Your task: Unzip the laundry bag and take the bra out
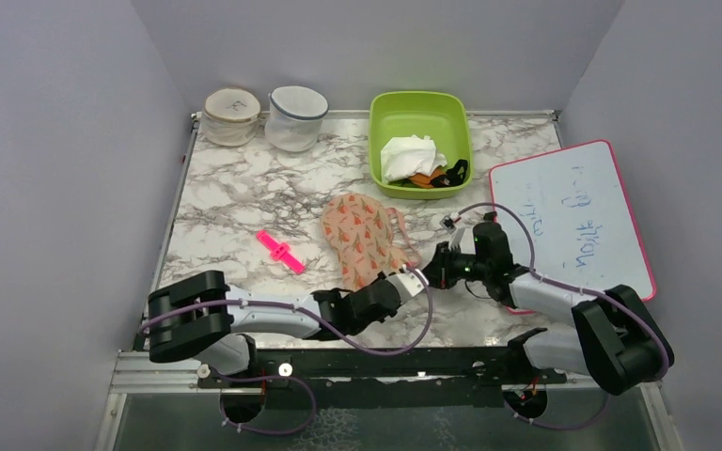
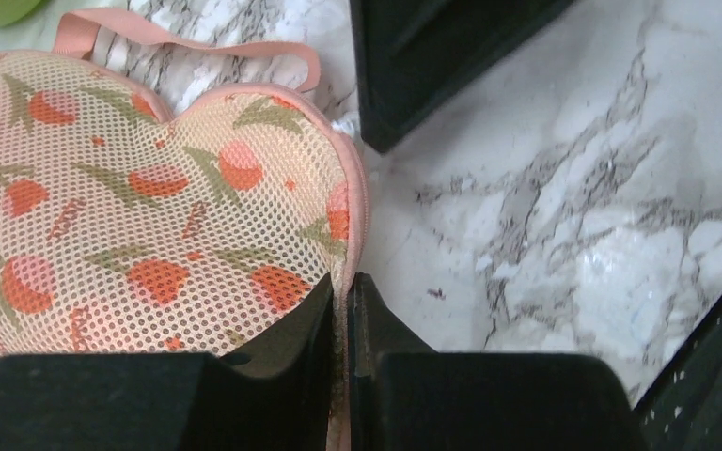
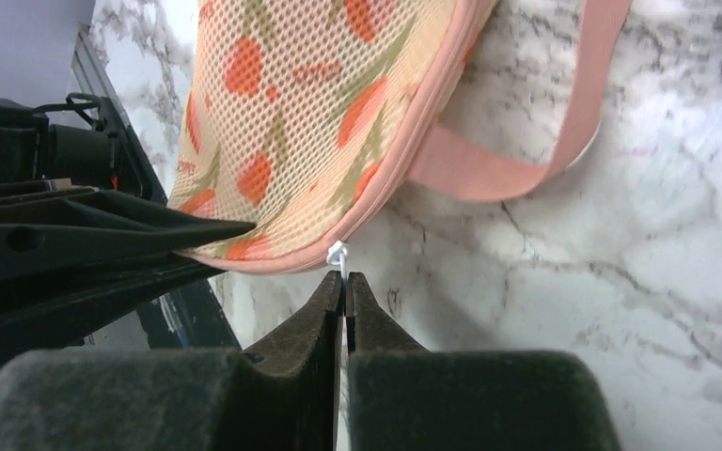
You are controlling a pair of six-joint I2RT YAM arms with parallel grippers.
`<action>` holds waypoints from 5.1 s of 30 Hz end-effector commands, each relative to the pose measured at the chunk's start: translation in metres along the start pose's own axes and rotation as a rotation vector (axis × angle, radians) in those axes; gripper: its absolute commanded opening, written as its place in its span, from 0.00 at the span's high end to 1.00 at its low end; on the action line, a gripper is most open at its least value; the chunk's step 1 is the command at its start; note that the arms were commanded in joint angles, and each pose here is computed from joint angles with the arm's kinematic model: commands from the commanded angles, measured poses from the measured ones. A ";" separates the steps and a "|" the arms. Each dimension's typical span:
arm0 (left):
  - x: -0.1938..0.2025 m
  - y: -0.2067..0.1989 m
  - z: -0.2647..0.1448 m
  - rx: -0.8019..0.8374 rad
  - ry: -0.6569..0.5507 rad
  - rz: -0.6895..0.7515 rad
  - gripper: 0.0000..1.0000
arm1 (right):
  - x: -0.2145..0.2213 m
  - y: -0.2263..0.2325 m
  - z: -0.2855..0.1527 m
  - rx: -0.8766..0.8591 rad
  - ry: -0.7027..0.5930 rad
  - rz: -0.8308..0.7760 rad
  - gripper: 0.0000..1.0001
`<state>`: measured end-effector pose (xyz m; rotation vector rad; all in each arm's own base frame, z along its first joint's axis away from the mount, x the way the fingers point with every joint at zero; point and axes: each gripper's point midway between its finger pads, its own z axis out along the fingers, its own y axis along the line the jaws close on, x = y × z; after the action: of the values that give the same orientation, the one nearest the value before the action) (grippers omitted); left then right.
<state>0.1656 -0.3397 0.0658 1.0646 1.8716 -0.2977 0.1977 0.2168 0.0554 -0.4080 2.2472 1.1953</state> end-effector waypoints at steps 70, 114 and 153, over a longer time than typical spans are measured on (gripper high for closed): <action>0.034 0.031 -0.057 -0.043 -0.020 -0.188 1.00 | -0.055 -0.020 0.067 0.115 -0.108 -0.096 0.99; -0.028 0.024 0.018 -0.073 -0.078 -0.017 0.62 | -0.014 0.013 0.001 0.001 -0.079 -0.064 0.99; 0.002 -0.006 -0.029 0.213 -0.128 0.023 1.00 | -0.085 -0.033 -0.006 0.165 -0.231 -0.116 0.99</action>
<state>0.1553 -0.3180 0.0767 1.1686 1.7401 -0.4548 0.2665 0.1951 0.0643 -0.1863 2.1796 0.9839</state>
